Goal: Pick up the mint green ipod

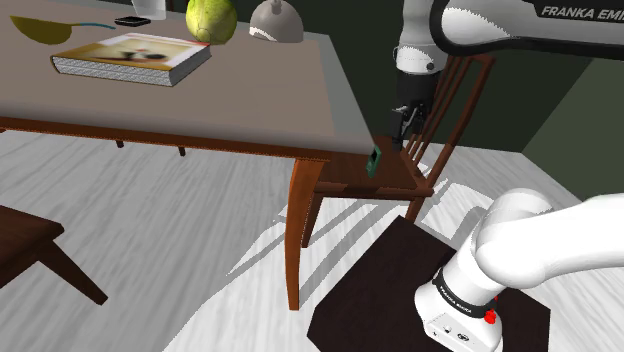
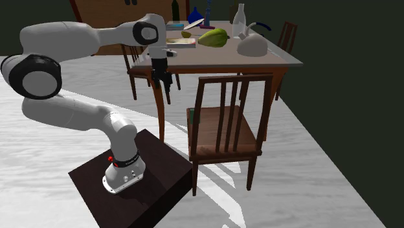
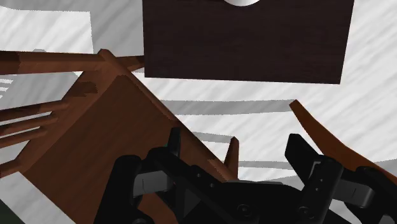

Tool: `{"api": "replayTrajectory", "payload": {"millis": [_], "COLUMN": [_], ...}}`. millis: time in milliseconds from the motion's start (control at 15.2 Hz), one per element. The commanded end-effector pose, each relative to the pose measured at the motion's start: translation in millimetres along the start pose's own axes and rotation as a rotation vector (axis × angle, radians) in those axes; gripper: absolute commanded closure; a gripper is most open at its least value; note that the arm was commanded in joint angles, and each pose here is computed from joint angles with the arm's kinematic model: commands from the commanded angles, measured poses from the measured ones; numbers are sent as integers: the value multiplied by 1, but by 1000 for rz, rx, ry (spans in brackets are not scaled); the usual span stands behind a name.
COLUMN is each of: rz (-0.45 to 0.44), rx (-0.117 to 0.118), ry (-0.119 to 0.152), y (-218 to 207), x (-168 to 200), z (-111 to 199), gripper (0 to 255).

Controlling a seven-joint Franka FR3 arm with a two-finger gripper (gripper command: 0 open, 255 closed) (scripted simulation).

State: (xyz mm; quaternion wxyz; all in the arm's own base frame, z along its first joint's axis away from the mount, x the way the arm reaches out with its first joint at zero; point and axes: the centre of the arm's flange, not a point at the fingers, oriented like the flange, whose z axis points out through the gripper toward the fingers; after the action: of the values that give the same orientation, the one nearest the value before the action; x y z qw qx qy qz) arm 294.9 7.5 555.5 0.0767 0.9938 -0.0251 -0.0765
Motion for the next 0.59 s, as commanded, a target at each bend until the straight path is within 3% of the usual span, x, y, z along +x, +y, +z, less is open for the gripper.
{"api": "replayTrajectory", "payload": {"millis": [0, 528], "rz": [0, -257], "rx": [0, 37], "ry": [0, 31], "y": [0, 71], "x": [0, 55], "z": [0, 59], "gripper": [0, 0]}}
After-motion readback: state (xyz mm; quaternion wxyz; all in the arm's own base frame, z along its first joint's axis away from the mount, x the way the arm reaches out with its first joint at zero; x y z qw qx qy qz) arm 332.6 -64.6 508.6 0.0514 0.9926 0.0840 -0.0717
